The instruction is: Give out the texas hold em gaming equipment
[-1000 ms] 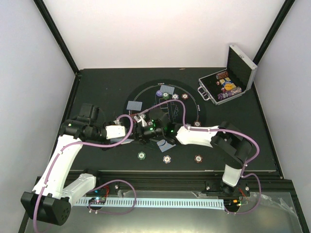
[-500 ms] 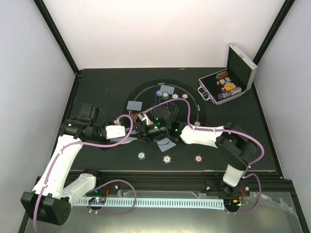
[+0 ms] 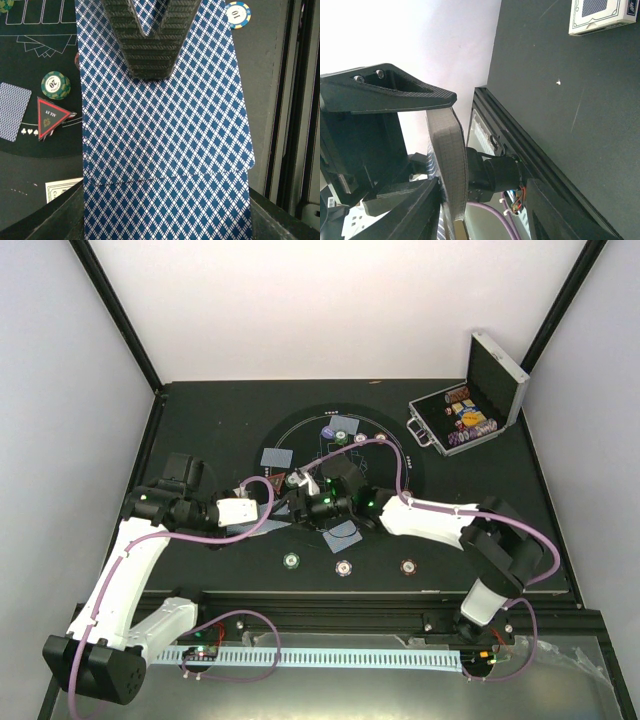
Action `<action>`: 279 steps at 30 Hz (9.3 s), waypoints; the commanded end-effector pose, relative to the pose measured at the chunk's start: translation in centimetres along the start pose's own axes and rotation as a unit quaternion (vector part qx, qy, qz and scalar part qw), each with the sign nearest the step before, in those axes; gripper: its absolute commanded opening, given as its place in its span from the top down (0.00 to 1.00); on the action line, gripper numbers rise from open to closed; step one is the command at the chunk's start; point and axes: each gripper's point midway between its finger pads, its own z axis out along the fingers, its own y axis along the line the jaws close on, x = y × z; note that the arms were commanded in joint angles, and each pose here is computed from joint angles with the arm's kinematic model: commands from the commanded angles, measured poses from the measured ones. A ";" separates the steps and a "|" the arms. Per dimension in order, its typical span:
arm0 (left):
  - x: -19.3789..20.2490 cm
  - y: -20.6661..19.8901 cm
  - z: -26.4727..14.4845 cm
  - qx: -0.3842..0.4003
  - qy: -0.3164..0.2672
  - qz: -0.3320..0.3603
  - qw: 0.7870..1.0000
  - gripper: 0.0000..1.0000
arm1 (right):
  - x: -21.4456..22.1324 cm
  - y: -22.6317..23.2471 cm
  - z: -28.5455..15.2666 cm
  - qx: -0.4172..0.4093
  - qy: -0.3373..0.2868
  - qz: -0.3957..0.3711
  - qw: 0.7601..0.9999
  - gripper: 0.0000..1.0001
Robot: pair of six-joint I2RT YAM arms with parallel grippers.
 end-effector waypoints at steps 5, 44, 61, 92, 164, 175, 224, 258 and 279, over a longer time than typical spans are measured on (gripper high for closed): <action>-1.0 0.1 -0.8 -0.008 -0.017 0.014 1.000 0.98 | -0.5 1.9 -1.6 -0.002 -0.020 -0.022 1.000 0.66; -0.5 -0.1 -0.9 -0.006 0.000 0.005 1.000 0.98 | -16.4 -3.4 -4.2 0.067 -0.095 -0.011 0.993 0.99; -0.9 -0.1 -1.0 -0.003 -0.009 0.001 1.000 0.98 | -26.9 -12.4 3.6 0.132 -0.125 0.028 0.983 0.98; -1.6 -0.2 -1.3 -0.005 -0.028 -0.009 1.000 0.98 | -5.4 -0.2 -4.9 0.017 -0.093 -0.052 0.994 0.22; -2.1 -0.2 -1.5 -0.005 -0.035 0.004 0.999 0.98 | 0.0 -0.6 0.9 -0.026 -0.028 0.006 0.999 0.46; -2.0 -0.2 -1.6 -0.006 -0.033 0.006 0.999 0.98 | -0.3 -0.6 -0.3 -0.010 -0.034 -0.003 0.999 0.50; -2.2 -0.2 -1.8 -0.007 -0.035 0.009 0.999 0.98 | 0.1 -2.0 1.7 0.017 -0.006 0.006 1.000 0.43; -2.7 -0.6 -2.1 0.001 -0.047 0.011 0.999 0.99 | 1.1 -1.6 4.2 -0.038 0.021 0.040 0.998 0.51; -1.7 -0.4 -1.1 -0.010 -0.039 0.014 0.999 0.99 | 0.8 3.1 0.1 -0.061 0.003 -0.011 0.998 0.45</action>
